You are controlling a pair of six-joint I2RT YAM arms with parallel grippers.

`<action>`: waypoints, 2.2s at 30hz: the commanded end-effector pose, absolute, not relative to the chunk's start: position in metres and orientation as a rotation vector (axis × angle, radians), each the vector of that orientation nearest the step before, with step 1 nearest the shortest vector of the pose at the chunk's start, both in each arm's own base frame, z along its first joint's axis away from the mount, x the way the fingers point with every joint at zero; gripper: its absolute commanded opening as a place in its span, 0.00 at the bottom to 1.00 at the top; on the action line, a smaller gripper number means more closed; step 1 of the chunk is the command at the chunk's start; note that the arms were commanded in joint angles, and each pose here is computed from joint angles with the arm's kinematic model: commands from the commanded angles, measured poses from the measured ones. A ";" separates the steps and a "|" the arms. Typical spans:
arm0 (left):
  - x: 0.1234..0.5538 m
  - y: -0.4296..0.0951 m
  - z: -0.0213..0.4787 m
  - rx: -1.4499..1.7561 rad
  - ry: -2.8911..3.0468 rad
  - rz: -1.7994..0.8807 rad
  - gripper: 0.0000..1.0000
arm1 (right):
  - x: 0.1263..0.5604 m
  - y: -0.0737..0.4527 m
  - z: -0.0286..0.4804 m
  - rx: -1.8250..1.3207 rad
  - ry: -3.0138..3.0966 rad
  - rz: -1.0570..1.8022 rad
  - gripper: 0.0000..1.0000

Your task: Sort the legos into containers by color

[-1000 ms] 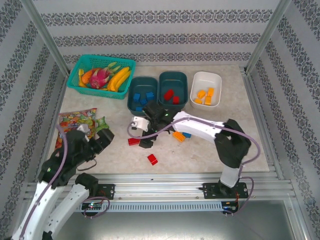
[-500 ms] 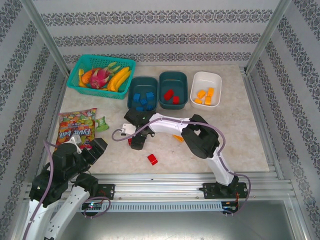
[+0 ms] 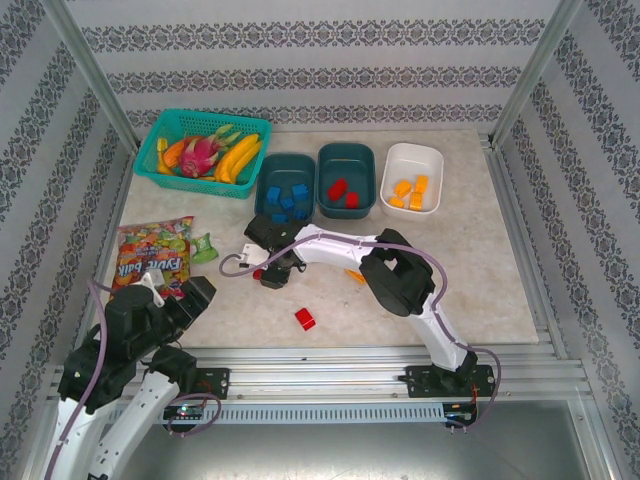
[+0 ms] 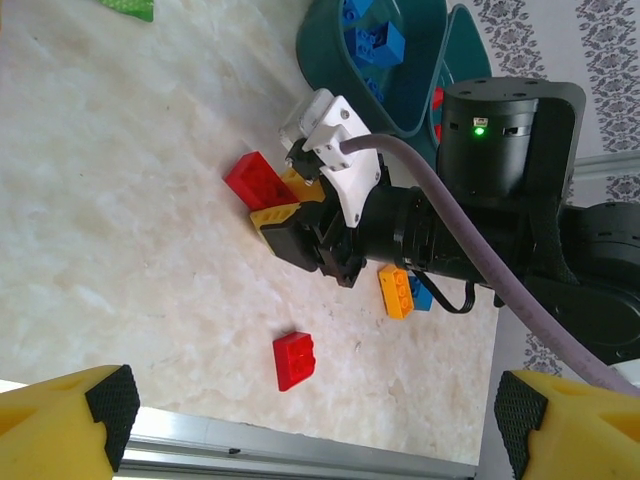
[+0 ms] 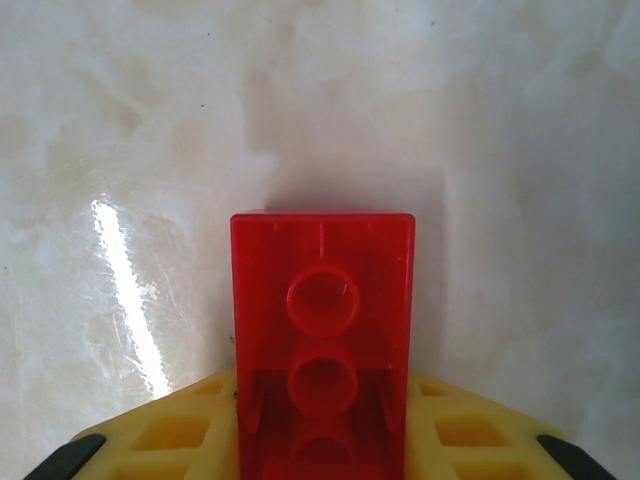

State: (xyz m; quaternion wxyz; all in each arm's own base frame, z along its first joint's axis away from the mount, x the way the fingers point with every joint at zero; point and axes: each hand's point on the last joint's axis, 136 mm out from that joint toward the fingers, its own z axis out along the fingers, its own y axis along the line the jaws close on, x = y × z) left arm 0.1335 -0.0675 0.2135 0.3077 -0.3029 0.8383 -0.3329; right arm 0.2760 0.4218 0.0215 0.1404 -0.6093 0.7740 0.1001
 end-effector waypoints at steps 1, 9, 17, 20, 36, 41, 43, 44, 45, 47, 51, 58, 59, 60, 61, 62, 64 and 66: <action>0.149 -0.078 0.227 -0.735 2.194 -0.919 0.93 | 0.280 0.424 0.057 -1.699 2.191 0.291 0.21; 0.210 -0.110 0.270 -0.526 2.201 -0.932 0.96 | 0.346 0.369 0.143 -1.259 2.256 0.334 0.21; 0.293 -0.161 0.282 -0.397 2.202 -0.998 0.97 | 0.449 0.256 0.159 -0.607 2.503 0.222 0.21; 0.318 -0.183 0.282 -0.343 2.218 -1.015 0.97 | 0.480 0.227 0.149 -0.415 2.583 0.160 0.20; 0.378 -0.246 0.264 -0.218 2.288 -1.057 0.97 | 0.553 0.167 0.060 0.010 2.800 0.057 0.27; 0.374 -0.243 0.263 -0.221 2.299 -1.046 0.97 | 0.555 0.177 0.067 -0.078 2.770 0.070 0.49; 0.372 -0.242 0.260 -0.222 2.308 -1.041 0.97 | 0.556 0.183 0.079 -0.118 2.741 0.064 0.57; 0.370 -0.242 0.259 -0.220 2.312 -1.040 0.97 | 0.556 0.185 0.089 -0.133 2.719 0.068 0.59; 0.369 -0.241 0.258 -0.221 2.316 -1.037 0.97 | 0.557 0.188 0.102 -0.142 2.693 0.071 0.60; 0.366 -0.239 0.258 -0.222 2.320 -1.034 0.97 | 0.557 0.192 0.130 -0.155 2.636 0.084 0.61; 0.356 -0.233 0.258 -0.226 2.323 -1.023 0.97 | 0.550 0.202 0.200 -0.184 2.498 0.121 0.61; 0.314 -0.216 0.249 -0.188 2.374 -0.985 0.97 | 0.476 0.232 0.255 -0.419 2.323 0.189 0.66; 0.305 -0.213 0.243 -0.177 2.396 -0.975 0.97 | 0.457 0.235 0.249 -0.467 2.317 0.198 0.68; 0.294 -0.209 0.238 -0.170 2.412 -0.967 0.97 | 0.437 0.237 0.242 -0.516 2.312 0.223 0.70; 0.286 -0.206 0.234 -0.163 2.424 -0.962 0.97 | 0.419 0.240 0.236 -0.563 2.312 0.253 0.71; 0.276 -0.202 0.226 -0.163 2.443 -0.956 0.97 | 0.398 0.239 0.224 -0.611 2.324 0.268 0.73; 0.258 -0.197 0.214 -0.166 2.470 -0.959 0.97 | 0.357 0.241 0.199 -0.747 2.354 0.315 0.75; 0.241 -0.190 0.201 -0.180 2.492 -0.964 0.97 | 0.317 0.240 0.167 -0.908 2.395 0.303 0.78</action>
